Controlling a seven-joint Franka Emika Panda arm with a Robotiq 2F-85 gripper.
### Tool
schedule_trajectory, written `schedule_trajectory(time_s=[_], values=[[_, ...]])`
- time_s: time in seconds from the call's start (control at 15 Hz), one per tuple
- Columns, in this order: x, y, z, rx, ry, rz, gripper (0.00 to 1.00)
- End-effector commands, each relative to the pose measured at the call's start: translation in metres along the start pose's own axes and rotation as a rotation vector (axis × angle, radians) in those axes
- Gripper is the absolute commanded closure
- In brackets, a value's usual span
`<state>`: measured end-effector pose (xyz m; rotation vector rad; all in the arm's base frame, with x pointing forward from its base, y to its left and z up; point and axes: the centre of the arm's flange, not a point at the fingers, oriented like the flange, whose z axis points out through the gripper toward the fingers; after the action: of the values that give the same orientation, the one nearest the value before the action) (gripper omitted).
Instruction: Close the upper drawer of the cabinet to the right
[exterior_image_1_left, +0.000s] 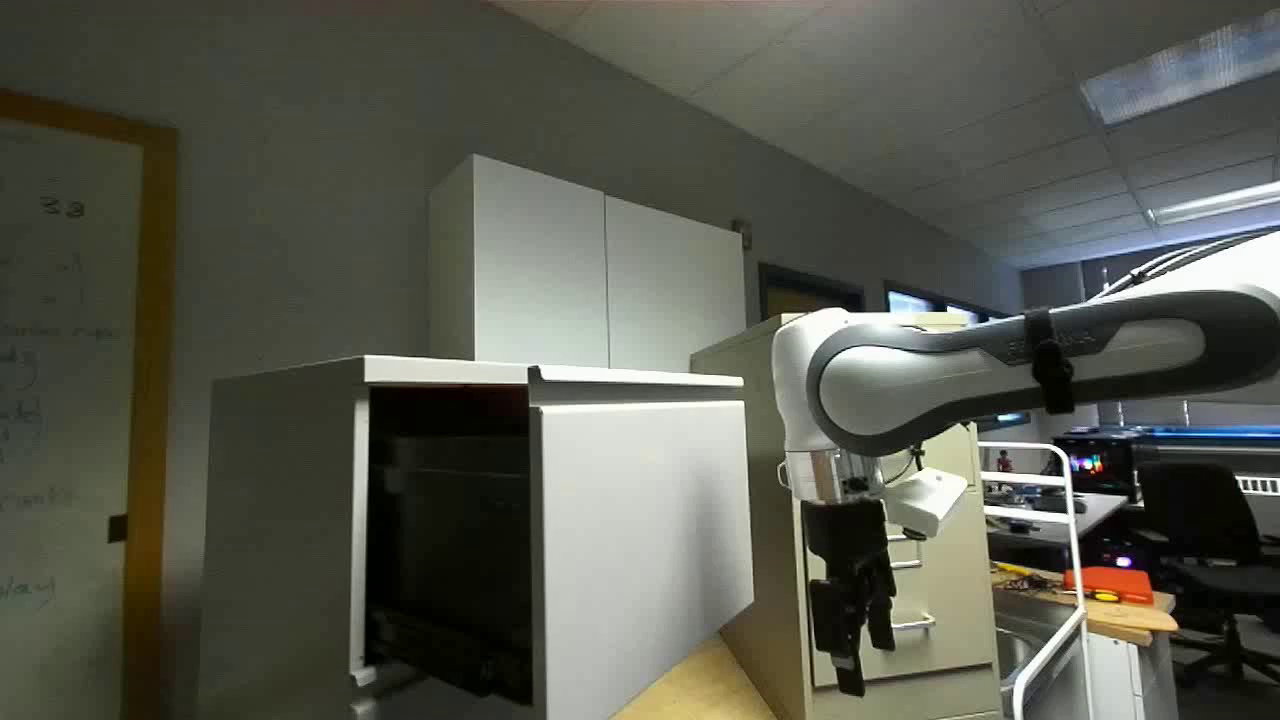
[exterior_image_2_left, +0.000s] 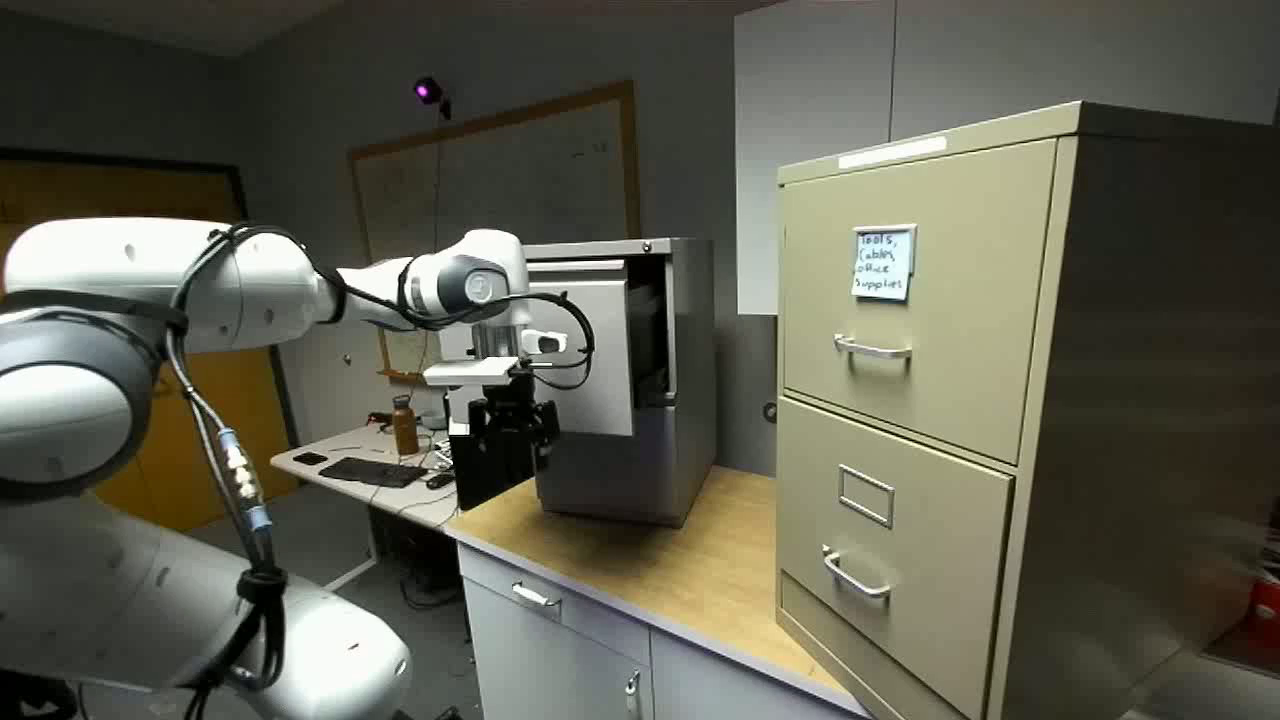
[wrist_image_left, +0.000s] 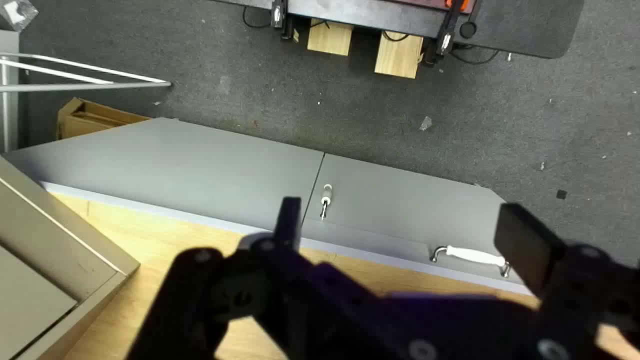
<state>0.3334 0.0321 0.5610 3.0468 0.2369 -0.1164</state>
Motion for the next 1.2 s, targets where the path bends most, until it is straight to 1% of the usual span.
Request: schedule_trajectory(time_s=[0.0,0.8,1.13], values=[[0.0002,0.0,-0.0005,0.0,0.003,0.0,0.0],[-0.0005,0.0001,-0.0021,-0.001,0.008,0.0,0.0],[0.004,-0.0023,0.0003,0.002,0.006,-0.004,0.0]])
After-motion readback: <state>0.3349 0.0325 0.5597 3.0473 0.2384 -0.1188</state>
